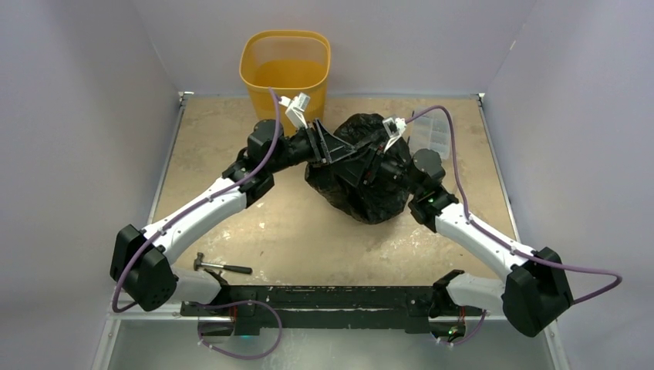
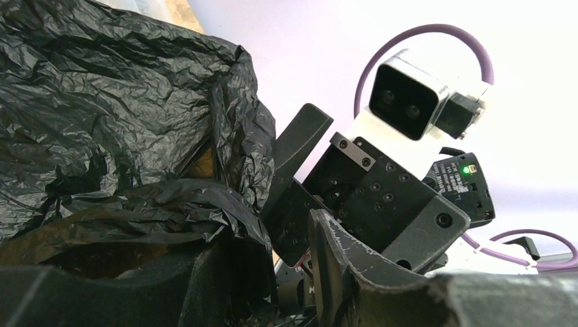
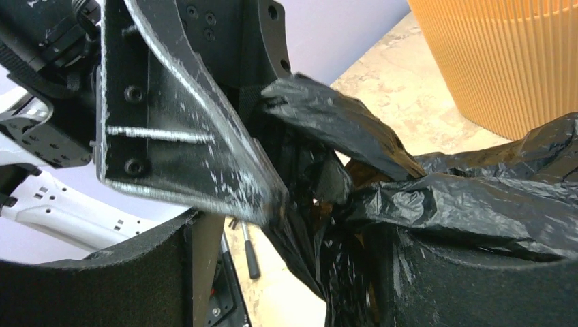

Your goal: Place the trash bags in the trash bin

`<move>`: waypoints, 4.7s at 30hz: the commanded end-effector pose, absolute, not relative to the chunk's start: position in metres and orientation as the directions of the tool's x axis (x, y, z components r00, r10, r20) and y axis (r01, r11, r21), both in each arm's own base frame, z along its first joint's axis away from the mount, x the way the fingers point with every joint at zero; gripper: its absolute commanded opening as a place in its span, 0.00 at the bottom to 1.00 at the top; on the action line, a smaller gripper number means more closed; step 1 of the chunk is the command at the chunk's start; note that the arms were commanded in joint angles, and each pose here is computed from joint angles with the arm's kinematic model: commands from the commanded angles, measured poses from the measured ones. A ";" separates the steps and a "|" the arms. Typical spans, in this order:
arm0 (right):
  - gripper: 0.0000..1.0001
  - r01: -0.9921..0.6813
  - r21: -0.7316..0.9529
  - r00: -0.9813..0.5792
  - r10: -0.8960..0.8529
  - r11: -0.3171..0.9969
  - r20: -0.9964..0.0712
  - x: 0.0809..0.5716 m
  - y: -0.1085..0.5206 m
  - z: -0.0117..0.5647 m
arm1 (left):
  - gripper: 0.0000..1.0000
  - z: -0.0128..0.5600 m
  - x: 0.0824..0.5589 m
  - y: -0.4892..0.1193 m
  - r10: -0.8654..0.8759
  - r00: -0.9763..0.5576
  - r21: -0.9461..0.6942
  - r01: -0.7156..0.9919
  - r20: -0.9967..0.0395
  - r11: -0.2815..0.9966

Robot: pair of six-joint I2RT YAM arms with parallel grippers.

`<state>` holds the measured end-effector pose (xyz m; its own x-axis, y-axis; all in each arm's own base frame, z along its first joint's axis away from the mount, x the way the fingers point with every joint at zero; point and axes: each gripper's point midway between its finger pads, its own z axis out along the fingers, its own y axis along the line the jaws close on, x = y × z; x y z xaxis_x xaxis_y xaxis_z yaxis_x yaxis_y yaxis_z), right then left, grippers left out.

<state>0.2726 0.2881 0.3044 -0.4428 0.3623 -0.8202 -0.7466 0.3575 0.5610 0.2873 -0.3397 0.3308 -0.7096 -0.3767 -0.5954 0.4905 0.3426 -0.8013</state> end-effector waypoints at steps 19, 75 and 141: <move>0.16 -0.661 0.552 -0.353 0.438 0.509 -0.827 0.286 0.272 0.323 | 0.47 0.347 0.289 -0.342 -0.379 -0.653 -0.752 0.520 -0.655 0.405; 0.03 -0.588 0.399 -0.084 0.438 0.703 -0.895 0.301 0.169 0.477 | 0.85 0.395 0.431 -0.214 -0.049 -0.246 -0.136 0.351 -0.968 0.927; 0.06 -0.594 0.513 -0.141 0.548 0.619 -0.825 0.284 0.170 0.466 | 0.00 0.325 0.330 -0.295 0.376 -0.329 -0.129 0.874 -0.866 0.468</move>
<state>0.2916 0.1792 0.4338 -0.2404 0.4892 -0.8384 -0.5733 0.6254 0.5293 0.3798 -0.2708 0.3030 -0.3795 0.3664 -0.8496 0.7978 0.5945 -0.0999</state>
